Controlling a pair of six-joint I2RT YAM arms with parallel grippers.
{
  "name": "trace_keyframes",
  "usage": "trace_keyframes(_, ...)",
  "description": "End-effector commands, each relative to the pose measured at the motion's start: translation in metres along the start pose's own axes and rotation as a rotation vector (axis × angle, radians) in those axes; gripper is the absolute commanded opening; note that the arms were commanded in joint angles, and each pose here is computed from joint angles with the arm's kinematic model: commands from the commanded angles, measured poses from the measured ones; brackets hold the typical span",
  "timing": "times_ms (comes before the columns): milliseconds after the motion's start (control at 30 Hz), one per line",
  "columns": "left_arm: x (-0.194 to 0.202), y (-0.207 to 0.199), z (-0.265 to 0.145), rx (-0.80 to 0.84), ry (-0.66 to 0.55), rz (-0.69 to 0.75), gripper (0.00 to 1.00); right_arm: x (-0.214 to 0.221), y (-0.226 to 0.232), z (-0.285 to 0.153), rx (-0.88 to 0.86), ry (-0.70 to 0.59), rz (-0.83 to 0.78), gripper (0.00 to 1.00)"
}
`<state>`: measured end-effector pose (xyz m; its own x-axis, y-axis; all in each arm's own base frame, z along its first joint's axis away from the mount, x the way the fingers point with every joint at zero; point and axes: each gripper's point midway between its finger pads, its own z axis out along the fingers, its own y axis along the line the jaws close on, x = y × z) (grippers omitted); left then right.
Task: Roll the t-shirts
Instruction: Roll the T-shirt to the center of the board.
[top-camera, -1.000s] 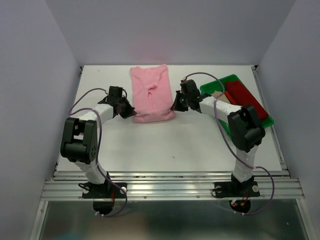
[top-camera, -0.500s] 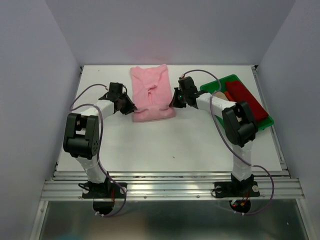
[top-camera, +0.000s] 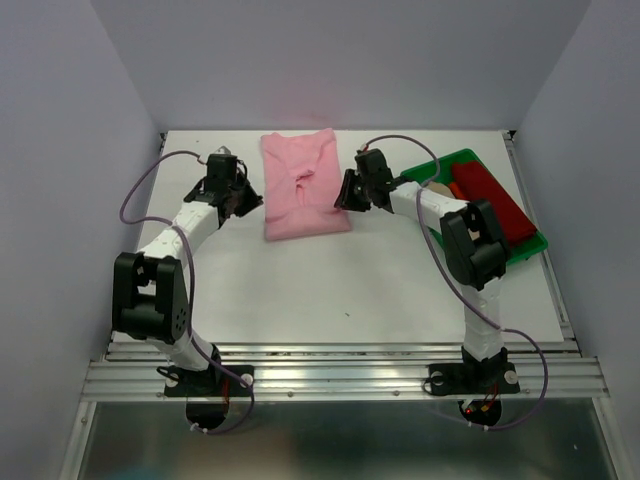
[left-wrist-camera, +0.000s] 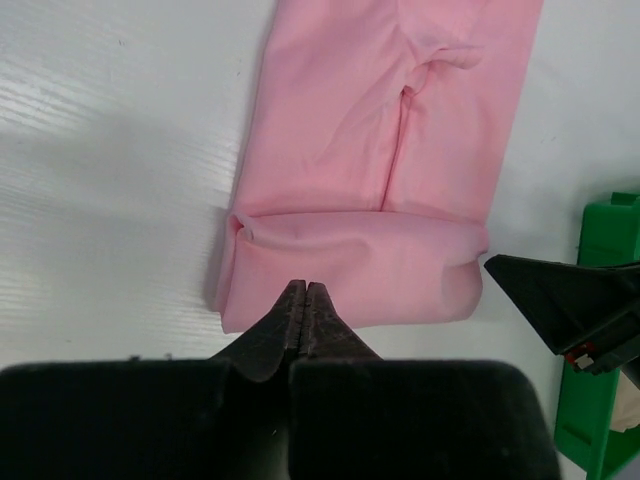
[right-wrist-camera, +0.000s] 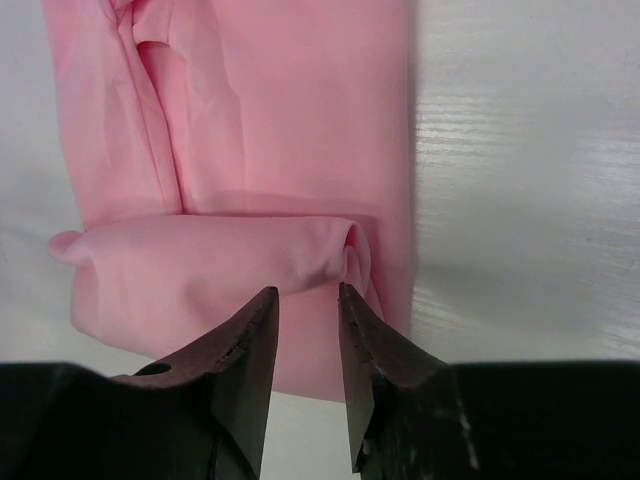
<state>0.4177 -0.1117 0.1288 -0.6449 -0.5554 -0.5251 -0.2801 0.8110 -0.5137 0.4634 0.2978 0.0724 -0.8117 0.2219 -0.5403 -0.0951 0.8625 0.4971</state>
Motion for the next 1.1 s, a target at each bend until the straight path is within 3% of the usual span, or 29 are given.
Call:
trace_keyframes(0, 0.000, -0.008, -0.010, 0.020, -0.016, 0.047, 0.00, -0.020, 0.009, -0.019, -0.011, -0.061, -0.021, 0.39)
trace_keyframes(200, 0.022, -0.018, 0.002, 0.068, 0.051, 0.080, 0.00, -0.016, 0.004, -0.025, 0.001, -0.058, -0.042, 0.50)
trace_keyframes(567, 0.032, -0.015, 0.019, 0.067, 0.095, 0.085, 0.00, 0.015, -0.010, -0.010, 0.010, 0.042, -0.040, 0.49)
trace_keyframes(767, 0.032, -0.015, 0.019, 0.067, 0.095, 0.087, 0.00, 0.016, -0.010, -0.007, 0.008, 0.048, -0.030, 0.32)
trace_keyframes(900, 0.037, -0.012, 0.021, 0.063, 0.107, 0.089, 0.00, 0.012, -0.007, -0.014, -0.006, 0.016, -0.026, 0.08)
trace_keyframes(1067, 0.042, -0.007, 0.024, 0.056, 0.119, 0.089, 0.00, 0.017, -0.009, -0.021, -0.006, 0.014, -0.014, 0.01)
